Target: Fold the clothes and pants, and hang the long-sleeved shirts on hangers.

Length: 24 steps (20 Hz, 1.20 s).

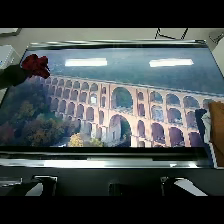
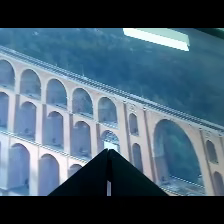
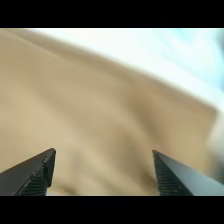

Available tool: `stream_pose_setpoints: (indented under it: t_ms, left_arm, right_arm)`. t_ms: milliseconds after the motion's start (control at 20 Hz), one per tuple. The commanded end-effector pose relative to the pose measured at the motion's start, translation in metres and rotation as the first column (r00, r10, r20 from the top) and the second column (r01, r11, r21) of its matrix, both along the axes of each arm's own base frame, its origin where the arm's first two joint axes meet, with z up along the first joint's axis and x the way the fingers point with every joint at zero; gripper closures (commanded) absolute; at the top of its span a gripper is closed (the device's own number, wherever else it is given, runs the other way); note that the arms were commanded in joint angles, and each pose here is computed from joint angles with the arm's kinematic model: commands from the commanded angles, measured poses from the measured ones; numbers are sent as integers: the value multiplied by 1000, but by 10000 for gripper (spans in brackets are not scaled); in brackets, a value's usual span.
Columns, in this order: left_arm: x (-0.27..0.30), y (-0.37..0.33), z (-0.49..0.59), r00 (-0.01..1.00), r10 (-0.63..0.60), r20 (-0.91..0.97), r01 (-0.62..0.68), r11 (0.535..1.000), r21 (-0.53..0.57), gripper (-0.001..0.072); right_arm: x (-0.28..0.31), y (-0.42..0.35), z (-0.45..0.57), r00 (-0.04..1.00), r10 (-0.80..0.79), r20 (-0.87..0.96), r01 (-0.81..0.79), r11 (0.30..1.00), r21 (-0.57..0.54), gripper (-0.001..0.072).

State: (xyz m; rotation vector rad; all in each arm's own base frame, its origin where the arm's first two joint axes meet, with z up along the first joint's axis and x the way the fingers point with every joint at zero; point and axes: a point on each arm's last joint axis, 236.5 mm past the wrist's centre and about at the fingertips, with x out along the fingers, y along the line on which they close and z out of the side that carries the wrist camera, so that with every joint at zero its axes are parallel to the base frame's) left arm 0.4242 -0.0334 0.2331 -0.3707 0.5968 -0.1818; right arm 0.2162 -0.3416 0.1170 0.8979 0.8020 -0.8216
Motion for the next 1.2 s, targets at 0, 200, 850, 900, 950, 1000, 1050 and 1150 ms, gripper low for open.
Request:
stream_pose_setpoints:
  t_ms: [0,200,850,900,950,1000,1050,1150]
  left_arm:
    - [14,41,-9,989,112,-99,-77,948,309,694]
    - [13,57,-75,907,240,-347,-37,865,500,483]
    - [-47,5,-186,775,41,-630,206,927,313,16]
    - [-47,5,-186,776,41,-630,205,927,314,16]
    - [-47,5,-186,776,41,-630,205,927,314,16]
    - [-47,5,-186,775,41,-630,206,927,314,16]
    - [-47,5,-186,776,41,-630,205,927,313,16]
    - [-47,5,-186,776,41,-630,205,927,314,16]
  right_arm:
    - [133,40,134,911,352,213,-248,883,-398,25]
    - [231,233,92,751,636,178,-600,770,-217,16]
    - [202,392,-34,473,876,-98,-846,482,226,18]
    - [202,392,-34,473,876,-97,-846,482,226,18]
    - [202,392,-34,473,876,-98,-846,482,227,18]
    - [202,392,-33,473,876,-98,-846,482,226,18]
    - [202,392,-34,473,876,-98,-846,482,226,18]
    - [202,392,-34,473,876,-98,-846,482,227,18]
